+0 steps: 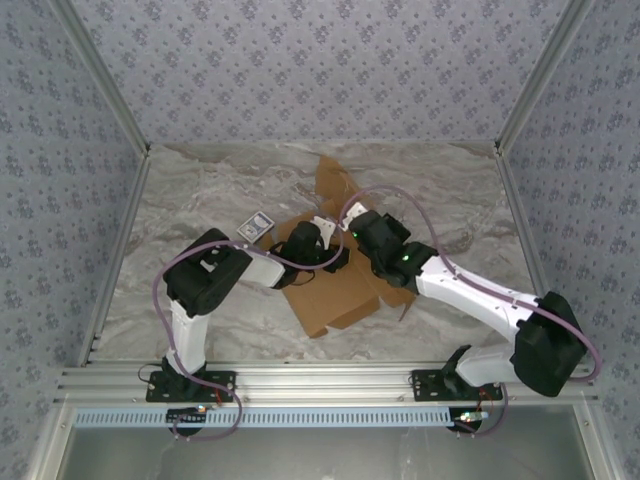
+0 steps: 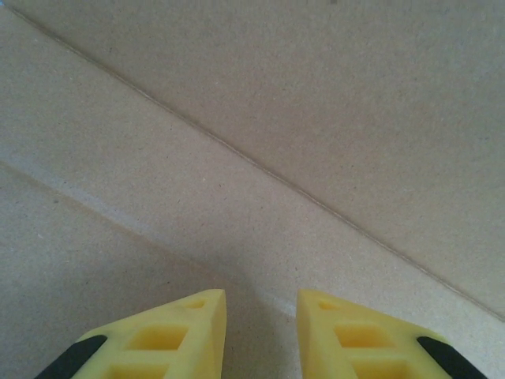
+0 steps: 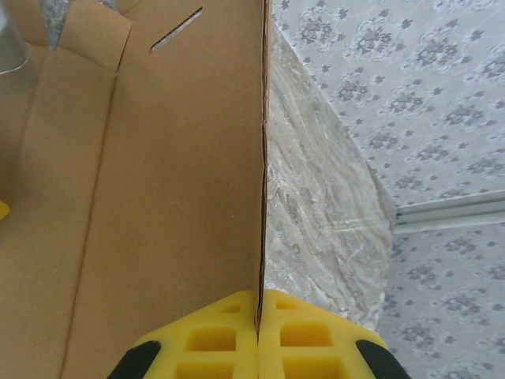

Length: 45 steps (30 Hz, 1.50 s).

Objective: Fold the paper box

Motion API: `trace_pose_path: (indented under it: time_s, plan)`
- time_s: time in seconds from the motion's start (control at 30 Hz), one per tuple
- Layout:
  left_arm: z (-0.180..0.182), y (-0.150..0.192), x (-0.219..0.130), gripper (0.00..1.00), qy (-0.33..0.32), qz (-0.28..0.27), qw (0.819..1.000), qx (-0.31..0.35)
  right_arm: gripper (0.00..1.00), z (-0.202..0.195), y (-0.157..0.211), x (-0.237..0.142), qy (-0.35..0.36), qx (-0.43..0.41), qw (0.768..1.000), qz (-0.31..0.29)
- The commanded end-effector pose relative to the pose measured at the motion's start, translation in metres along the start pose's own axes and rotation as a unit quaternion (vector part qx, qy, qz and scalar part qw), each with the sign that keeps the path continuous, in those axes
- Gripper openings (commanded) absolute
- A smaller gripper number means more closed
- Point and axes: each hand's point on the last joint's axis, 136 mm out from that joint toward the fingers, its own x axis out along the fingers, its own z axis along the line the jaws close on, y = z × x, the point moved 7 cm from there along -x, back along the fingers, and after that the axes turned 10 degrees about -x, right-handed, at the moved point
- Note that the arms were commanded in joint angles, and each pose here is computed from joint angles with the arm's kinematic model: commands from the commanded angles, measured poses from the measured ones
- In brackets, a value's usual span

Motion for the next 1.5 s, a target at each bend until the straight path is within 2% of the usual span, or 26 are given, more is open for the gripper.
trace_pose_path:
  time_s: [0.0,0.2,0.53,0.83,1.0,1.17,1.33,1.47]
  plan:
    - [0.012,0.018,0.006,0.29,-0.004,0.031,0.999,-0.028,0.00,0.016,0.008,0.005,0.023,-0.053,0.998,0.038]
    - [0.002,0.007,-0.004,0.30,0.003,0.015,1.000,-0.025,0.00,0.010,0.003,0.006,0.038,-0.075,0.996,0.032]
    - [-0.013,-0.027,-0.056,0.40,-0.009,-0.031,0.999,0.002,0.00,-0.016,0.015,0.012,-0.065,-0.057,0.995,-0.041]
    - [0.018,-0.068,-0.122,0.44,-0.102,-0.070,0.992,0.027,0.00,-0.053,0.019,0.012,-0.080,-0.060,0.985,-0.141]
    - [0.028,-0.105,-0.151,0.48,-0.101,-0.100,0.989,0.025,0.00,-0.062,0.013,0.020,-0.072,-0.106,0.977,-0.170]
    - [0.008,-0.142,-0.162,0.51,-0.070,-0.086,0.993,0.038,0.00,-0.059,0.006,0.029,-0.079,-0.166,0.964,-0.191]
    - [-0.013,-0.173,-0.162,0.51,-0.050,-0.056,0.997,0.001,0.00,-0.059,0.001,0.038,-0.079,-0.192,0.959,-0.194]
    - [-0.016,-0.189,-0.153,0.52,-0.065,-0.022,0.997,-0.036,0.00,-0.060,-0.003,0.040,-0.074,-0.198,0.957,-0.200]
